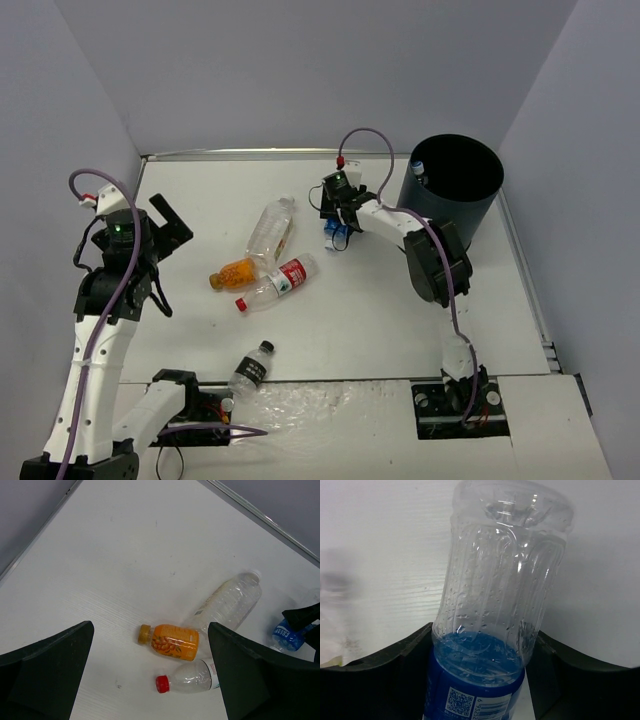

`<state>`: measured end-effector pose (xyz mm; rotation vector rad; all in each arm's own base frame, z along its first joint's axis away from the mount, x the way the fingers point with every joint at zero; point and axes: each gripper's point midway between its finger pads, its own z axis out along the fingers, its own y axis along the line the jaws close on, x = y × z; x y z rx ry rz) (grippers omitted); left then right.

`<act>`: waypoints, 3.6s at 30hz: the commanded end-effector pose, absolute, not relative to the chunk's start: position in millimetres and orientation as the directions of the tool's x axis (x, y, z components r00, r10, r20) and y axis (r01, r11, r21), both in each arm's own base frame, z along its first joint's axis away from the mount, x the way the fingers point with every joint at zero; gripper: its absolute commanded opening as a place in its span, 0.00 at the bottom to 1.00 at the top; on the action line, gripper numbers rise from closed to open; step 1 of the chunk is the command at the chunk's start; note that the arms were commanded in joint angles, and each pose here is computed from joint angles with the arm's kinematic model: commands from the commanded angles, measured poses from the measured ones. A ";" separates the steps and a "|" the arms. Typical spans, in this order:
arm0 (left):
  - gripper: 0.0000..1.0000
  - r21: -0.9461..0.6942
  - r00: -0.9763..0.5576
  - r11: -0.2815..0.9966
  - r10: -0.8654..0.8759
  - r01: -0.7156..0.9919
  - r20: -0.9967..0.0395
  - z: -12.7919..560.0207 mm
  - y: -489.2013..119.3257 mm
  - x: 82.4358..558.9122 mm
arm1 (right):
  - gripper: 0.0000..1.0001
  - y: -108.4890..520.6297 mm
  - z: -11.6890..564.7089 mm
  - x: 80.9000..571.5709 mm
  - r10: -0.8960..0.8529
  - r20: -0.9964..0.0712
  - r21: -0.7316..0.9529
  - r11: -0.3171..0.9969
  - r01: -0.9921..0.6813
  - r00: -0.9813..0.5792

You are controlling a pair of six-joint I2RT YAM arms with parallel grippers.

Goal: Put the plastic bottles in the bin

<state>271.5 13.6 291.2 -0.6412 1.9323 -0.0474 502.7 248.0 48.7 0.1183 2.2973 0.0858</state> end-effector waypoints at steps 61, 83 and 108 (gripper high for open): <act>0.97 -0.236 -0.956 0.971 -0.104 -0.038 -0.275 122.9 -131.2 124.9 | 1.00 9.6 431.1 382.8 0.288 -0.954 0.289 0.957 0.006 0.083; 0.50 -0.258 -0.996 0.964 0.047 0.065 -0.076 41.0 -186.0 61.4 | 1.00 -26.6 355.9 330.2 0.353 -0.935 0.350 0.901 0.255 0.036; 0.00 -0.338 -0.605 0.710 0.154 0.617 -0.781 216.4 -317.8 188.3 | 1.00 157.8 367.8 278.3 0.357 -0.898 0.439 0.678 -0.589 -0.258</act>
